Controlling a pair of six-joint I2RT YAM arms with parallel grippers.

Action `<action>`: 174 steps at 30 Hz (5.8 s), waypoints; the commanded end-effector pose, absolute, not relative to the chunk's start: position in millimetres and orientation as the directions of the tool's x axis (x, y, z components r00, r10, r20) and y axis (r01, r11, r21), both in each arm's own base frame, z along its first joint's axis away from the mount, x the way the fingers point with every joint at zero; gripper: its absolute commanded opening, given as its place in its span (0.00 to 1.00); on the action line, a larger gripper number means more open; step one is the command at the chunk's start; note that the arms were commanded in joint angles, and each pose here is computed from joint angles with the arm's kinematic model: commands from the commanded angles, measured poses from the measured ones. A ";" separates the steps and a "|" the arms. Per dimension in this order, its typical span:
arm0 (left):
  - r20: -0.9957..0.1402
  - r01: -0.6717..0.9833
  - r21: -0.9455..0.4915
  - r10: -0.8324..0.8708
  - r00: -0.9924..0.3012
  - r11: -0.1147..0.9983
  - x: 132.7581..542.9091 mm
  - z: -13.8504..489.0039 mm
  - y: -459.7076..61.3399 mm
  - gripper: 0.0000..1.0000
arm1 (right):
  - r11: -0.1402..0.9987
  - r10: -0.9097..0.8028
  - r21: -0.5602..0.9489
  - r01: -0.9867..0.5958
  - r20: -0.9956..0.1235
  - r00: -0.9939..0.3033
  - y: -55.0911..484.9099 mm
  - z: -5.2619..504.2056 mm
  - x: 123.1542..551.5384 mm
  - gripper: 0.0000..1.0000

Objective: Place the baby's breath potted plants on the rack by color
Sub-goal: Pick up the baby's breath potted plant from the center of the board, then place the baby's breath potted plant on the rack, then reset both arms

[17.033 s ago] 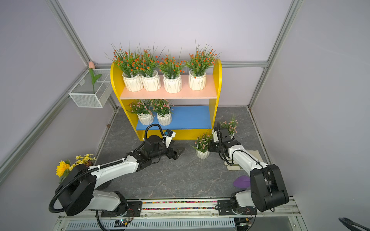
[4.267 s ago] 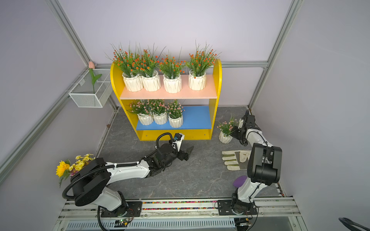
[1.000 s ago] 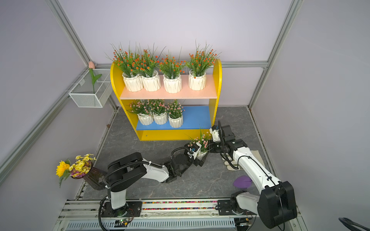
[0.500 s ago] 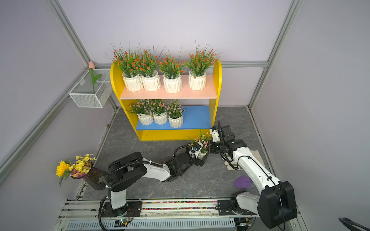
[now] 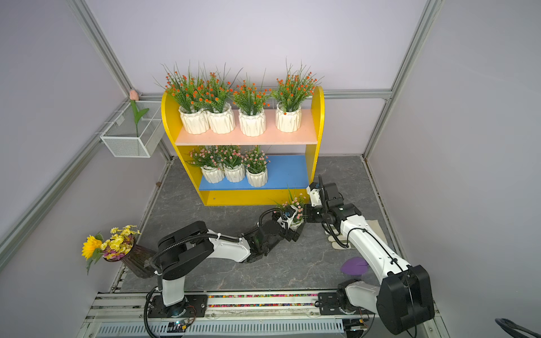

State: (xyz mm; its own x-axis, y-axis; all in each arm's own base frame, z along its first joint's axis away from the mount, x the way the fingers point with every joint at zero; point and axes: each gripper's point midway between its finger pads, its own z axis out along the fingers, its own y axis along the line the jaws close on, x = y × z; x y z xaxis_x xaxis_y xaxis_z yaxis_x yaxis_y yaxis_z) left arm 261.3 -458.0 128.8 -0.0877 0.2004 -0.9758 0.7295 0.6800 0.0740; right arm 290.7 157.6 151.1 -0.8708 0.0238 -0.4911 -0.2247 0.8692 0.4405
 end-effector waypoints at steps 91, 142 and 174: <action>-0.985 0.356 -0.070 -0.007 -0.174 0.932 461.9 264.6 -452.7 0.51 | 0.882 0.268 0.469 -0.037 -0.565 -0.781 74.8 145.4 256.9 0.32; -0.982 0.250 -0.106 -0.062 -0.178 0.962 455.9 266.1 -428.9 1.00 | 0.881 0.271 0.472 -0.037 -0.566 -0.779 74.8 144.8 256.2 0.46; -0.978 0.273 -0.012 0.045 -0.203 0.962 376.2 259.4 -402.3 1.00 | 0.892 0.278 0.451 -0.014 -0.574 -0.770 69.2 137.8 260.1 0.53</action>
State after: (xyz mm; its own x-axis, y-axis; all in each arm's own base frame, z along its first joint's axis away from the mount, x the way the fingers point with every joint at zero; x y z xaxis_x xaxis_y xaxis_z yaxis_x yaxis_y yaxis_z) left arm 387.1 -412.1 240.7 -0.2240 0.0705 -0.9720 0.2804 0.9599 0.0050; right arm 257.0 73.4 139.8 -0.7805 0.2693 -0.5642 -0.0277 0.8866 0.4616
